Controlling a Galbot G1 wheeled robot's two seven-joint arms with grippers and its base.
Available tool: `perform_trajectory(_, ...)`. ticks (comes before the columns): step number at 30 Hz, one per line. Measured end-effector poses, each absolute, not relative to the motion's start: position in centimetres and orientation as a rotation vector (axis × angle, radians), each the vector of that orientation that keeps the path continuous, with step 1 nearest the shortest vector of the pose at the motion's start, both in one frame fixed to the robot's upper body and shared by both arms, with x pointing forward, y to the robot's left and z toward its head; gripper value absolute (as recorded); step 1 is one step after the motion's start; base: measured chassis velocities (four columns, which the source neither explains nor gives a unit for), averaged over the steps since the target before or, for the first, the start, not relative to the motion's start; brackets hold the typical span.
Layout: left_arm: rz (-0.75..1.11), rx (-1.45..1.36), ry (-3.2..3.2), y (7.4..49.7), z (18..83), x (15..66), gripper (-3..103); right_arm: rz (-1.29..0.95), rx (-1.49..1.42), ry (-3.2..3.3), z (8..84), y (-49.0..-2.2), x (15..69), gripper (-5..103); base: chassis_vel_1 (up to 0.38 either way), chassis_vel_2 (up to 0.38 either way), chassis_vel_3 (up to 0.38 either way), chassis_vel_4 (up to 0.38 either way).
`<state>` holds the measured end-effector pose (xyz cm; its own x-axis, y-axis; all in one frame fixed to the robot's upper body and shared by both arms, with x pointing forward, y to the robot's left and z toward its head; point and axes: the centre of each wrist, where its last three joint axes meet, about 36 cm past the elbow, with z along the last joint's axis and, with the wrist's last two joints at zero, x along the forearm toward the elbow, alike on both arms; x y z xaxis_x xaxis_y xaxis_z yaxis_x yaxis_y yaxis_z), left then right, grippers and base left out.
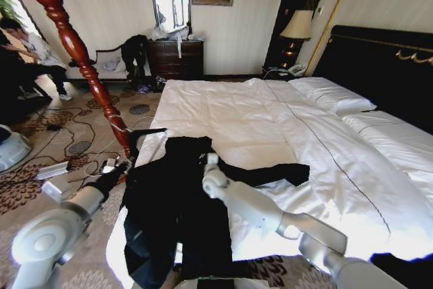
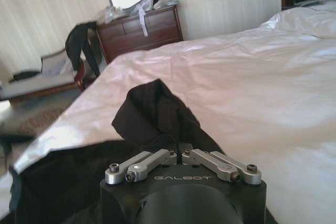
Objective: Pick up the clothes from the bed and hang them on the clothes hanger.
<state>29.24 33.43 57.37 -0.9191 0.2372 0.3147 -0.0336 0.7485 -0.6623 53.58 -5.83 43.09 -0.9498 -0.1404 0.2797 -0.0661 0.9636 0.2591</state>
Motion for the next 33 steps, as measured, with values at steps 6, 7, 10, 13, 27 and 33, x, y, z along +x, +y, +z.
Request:
perform_trajectory(6, 0.966, -0.249, -2.421, 32.0, 55.8, 28.8, 16, -0.496, 0.161, -2.811, 43.0, -7.4, 52.9, 0, 0.0, 0.0, 0.0, 0.0)
perform_trajectory(7, 0.966, -0.257, -2.413, 31.7, 55.7, 28.8, 16, -0.501, 0.164, -2.811, 42.9, -7.5, 52.8, 0, 0.0, 0.0, 0.0, 0.0)
perform_trajectory(10, 0.964, -0.304, -2.363, 30.2, 54.8, 28.7, 16, -0.519, 0.179, -2.811, 42.6, -7.3, 52.2, 0, 0.0, 0.0, 0.0, 0.0)
perform_trajectory(13, 0.968, -0.339, -2.325, 28.8, 53.3, 29.0, 16, -0.53, 0.194, -2.814, 42.6, -7.1, 51.7, 0, 0.0, 0.0, 0.0, 0.0)
perform_trajectory(27, 1.076, -0.438, -2.158, 27.1, 48.2, 35.0, 16, -0.537, 0.272, -2.808, 41.5, -5.4, 50.8, 0, 0.0, 0.0, 0.0, 0.0)
perform_trajectory(33, 1.054, -0.484, -2.138, 26.8, 47.0, 39.2, 16, -0.531, 0.314, -2.795, 40.7, -4.1, 50.6, 0, 0.0, 0.0, 0.0, 0.0)
